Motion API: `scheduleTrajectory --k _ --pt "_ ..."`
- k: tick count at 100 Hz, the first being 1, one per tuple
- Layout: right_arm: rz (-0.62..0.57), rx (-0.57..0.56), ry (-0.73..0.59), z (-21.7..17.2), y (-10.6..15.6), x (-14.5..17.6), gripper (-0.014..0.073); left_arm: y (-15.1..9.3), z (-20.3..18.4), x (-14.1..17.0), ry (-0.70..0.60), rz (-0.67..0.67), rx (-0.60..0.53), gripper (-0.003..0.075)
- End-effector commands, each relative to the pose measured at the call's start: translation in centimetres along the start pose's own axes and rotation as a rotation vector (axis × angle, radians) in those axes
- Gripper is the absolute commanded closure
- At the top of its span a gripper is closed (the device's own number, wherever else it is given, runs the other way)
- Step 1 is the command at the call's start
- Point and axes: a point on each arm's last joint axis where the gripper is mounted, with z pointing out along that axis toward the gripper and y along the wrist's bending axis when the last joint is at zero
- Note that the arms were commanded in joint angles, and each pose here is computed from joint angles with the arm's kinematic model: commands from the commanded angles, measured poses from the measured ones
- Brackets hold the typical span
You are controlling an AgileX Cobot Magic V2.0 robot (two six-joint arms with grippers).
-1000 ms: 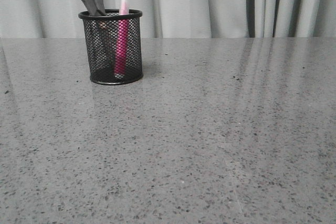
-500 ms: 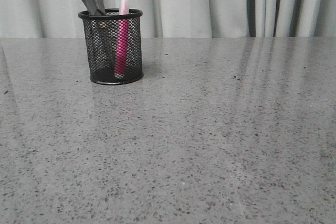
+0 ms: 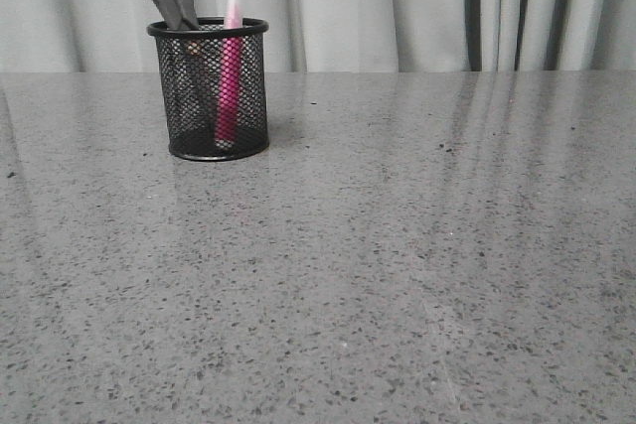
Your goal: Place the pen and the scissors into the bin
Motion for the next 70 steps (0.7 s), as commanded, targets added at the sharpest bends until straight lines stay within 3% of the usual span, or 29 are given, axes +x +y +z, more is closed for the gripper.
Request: scheduleTrajectory --k 1,29,70 --pt "0.028 0.043 0.017 0.2 -0.2 0.4 0.0644 0.0 0.2 0.8 -0.036 -0.017 0.004 0.0739" --pt "0.059 0.09 0.17 0.0 -0.5 1.8 0.0644 0.0 0.2 0.8 -0.036 -0.017 0.004 0.0739" --pt "0.053 0.092 0.125 -0.3 -0.4 1.6 0.0644 0.0 0.2 0.8 -0.036 -0.017 0.004 0.0739"
